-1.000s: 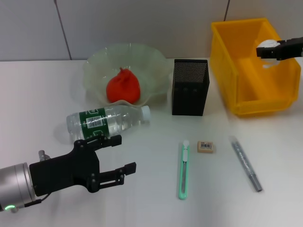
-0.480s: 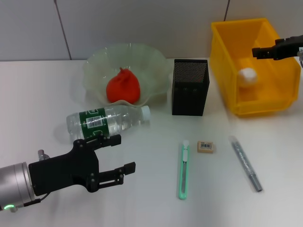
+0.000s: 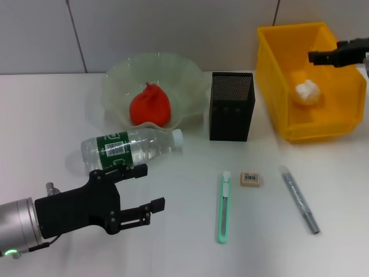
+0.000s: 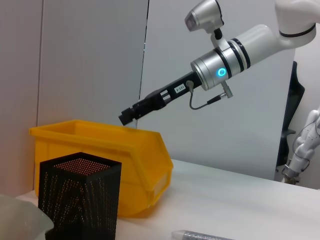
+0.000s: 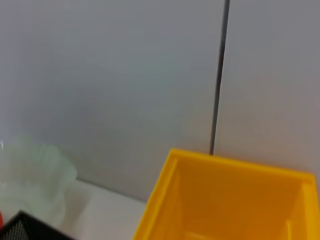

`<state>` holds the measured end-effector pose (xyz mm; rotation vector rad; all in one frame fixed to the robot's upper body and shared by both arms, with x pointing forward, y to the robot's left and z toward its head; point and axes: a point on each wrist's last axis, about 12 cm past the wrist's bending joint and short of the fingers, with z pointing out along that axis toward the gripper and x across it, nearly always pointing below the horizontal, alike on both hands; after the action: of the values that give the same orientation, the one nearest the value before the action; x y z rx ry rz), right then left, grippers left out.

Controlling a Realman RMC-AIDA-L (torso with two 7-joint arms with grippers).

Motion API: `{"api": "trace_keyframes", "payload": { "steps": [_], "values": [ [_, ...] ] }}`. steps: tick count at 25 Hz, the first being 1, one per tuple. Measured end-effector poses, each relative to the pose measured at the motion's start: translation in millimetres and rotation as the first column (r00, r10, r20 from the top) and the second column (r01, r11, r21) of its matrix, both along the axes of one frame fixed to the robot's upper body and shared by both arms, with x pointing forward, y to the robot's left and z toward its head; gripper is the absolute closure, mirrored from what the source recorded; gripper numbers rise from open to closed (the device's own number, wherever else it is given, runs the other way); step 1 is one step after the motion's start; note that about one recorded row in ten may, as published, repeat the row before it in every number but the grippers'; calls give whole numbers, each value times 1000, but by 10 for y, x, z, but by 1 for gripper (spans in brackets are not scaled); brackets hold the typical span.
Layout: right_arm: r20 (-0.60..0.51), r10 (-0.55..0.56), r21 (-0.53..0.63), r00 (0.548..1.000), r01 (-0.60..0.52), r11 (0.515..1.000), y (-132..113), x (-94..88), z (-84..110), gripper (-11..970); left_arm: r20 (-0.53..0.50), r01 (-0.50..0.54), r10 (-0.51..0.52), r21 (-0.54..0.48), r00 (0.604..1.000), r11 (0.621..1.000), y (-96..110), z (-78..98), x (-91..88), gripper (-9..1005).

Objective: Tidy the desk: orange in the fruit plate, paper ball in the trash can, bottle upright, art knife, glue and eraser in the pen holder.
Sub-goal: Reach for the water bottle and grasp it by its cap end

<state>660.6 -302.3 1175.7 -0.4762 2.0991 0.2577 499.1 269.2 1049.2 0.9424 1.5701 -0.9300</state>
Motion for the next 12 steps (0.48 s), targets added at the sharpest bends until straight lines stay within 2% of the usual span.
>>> {"api": "trace_keyframes", "payload": {
  "steps": [4,6,7,10,11,12],
  "values": [
    [96,18,98,995,-27,995,-26,-55,37,185,1,0,0,1,1000,1000,-3,3,7,204],
    [168,45,191,985,-77,979,-51,-132,65,185,2,1,-1,1,1000,1000,-5,4,11,204],
    [168,45,191,985,-77,979,-51,-132,65,185,3,1,-1,2,1000,1000,-7,7,15,204],
    [217,96,273,971,-155,950,-51,-238,42,185,4,2,-2,1,1000,1000,-11,11,22,204],
    [248,144,317,958,-221,922,-34,-332,-11,185,4,2,-2,1,1000,1000,-12,11,23,204],
    [248,144,317,958,-221,922,-34,-332,-11,185,5,2,-2,1,1000,1000,-12,12,24,204]
  ]
}}
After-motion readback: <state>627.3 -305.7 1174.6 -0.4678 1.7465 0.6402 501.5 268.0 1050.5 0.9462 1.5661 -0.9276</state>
